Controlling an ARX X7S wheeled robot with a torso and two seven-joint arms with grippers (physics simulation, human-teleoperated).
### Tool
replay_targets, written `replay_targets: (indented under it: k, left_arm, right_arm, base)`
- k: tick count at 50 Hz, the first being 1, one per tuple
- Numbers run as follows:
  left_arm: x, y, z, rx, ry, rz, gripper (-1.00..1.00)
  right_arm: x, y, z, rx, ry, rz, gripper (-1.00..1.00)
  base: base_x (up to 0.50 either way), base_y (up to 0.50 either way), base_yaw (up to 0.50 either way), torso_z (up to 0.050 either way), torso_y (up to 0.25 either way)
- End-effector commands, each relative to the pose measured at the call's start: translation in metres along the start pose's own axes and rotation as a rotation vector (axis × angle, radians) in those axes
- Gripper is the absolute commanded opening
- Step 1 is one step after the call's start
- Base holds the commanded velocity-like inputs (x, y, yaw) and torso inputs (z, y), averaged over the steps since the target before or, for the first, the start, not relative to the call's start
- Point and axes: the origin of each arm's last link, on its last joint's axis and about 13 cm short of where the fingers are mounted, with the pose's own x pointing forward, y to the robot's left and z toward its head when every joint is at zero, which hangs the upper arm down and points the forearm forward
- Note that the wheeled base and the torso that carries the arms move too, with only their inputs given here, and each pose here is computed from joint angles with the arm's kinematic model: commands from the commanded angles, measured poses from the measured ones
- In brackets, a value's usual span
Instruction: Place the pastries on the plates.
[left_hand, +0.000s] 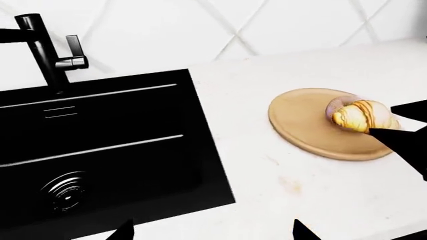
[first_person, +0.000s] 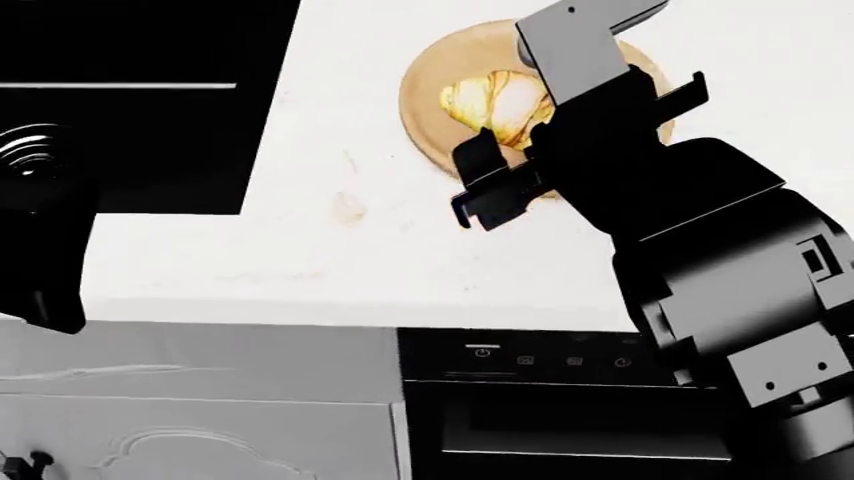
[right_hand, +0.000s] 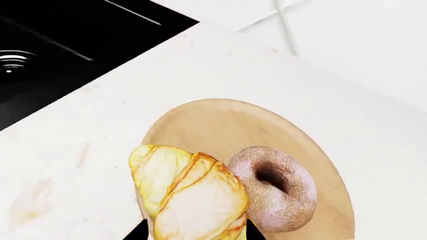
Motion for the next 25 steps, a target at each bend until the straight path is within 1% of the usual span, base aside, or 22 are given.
replay_targets:
  k: [1,12,25]
  left_arm:
    - [0.003,0.0029,0.0014,-0.031,-0.022,0.001,1.0]
    - [0.0045,0.0021,0.0011,-0.033,-0.029,0.005,1.0]
    - [0.0051,0.0072,-0.0001,-0.041,-0.026,0.021,1.0]
  right_arm:
    - [0.0011,0.0018,0.0061,-0.027,-0.032,0.041,-1.0]
    - [0.001,0.0017,0.0061,-0.029,-0.024,0.04,-1.0]
    - [0.0009,0.0019,0.006,-0.017,-0.025,0.028,-1.0]
  base:
    - [-0.1,0.5,0.0,0.0,0.0]
    - [-0.03,0.5,0.0,0.0,0.0]
    - [0.0,0.5,0.0,0.0,0.0]
